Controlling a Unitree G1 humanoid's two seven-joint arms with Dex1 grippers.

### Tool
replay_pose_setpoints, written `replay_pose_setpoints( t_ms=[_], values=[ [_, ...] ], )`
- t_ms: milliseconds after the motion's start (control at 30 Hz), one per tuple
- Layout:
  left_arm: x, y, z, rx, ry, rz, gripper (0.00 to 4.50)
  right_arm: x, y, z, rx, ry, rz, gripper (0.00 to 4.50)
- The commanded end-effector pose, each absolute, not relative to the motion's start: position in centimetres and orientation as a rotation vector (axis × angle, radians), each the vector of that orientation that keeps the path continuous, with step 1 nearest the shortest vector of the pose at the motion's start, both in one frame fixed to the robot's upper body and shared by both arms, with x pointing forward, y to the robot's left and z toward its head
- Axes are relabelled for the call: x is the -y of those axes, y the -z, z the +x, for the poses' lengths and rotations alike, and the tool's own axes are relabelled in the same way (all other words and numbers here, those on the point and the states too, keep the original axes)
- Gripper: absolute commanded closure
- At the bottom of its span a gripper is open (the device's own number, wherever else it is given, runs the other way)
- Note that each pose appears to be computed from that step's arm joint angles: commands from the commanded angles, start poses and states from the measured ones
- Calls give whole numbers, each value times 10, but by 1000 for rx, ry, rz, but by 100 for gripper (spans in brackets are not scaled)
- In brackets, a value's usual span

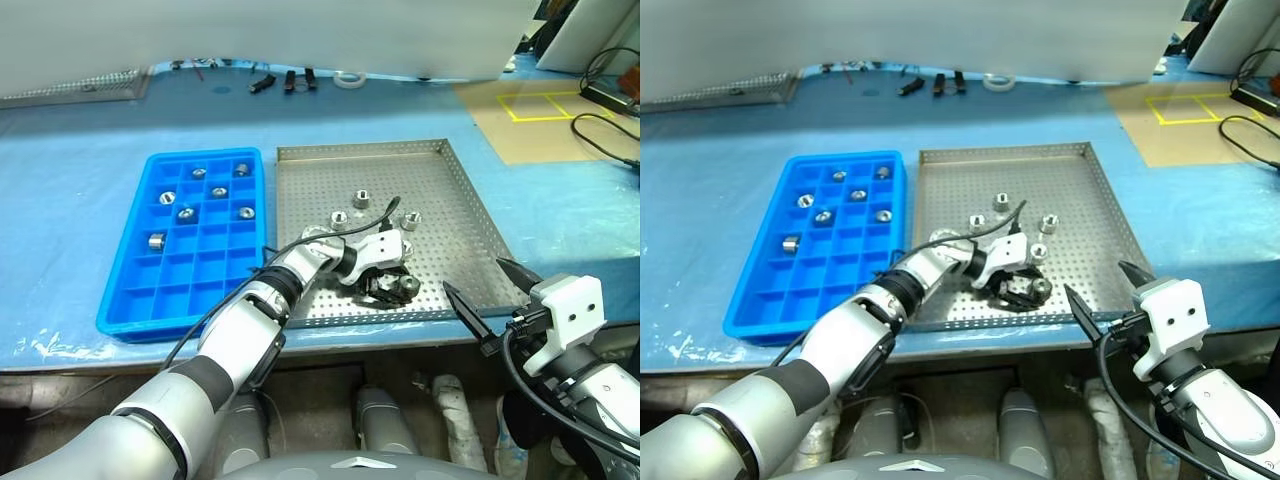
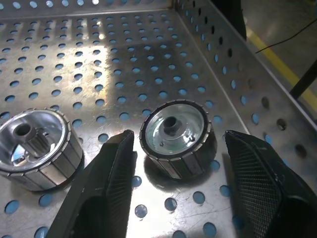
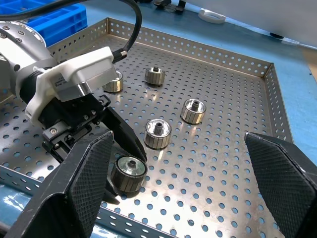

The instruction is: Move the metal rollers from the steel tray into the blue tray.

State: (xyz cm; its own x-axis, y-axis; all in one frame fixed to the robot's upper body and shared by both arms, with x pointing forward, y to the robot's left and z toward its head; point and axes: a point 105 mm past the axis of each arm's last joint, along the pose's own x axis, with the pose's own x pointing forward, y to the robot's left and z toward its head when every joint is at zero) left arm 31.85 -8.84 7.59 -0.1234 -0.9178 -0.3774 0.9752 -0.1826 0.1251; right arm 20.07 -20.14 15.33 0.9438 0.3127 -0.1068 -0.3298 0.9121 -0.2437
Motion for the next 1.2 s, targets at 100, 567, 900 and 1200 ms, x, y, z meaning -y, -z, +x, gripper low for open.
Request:
replay_pose_setpoints(
  t_ms=[100,567,900,1200],
  values=[
    [113,-88,300,-99,1779,349,272,197,-164,201,-25,-345,-291,0],
    [102,-97,319,-71,1674,309,284,196,-164,208,-12,-366,-289,0],
    [39,-144,358,104,1481,249,284,174,-176,223,17,-566,-302,0],
    [-46,-164,357,131,1186,263,284,139,-184,264,38,-912,-310,0]
  ],
)
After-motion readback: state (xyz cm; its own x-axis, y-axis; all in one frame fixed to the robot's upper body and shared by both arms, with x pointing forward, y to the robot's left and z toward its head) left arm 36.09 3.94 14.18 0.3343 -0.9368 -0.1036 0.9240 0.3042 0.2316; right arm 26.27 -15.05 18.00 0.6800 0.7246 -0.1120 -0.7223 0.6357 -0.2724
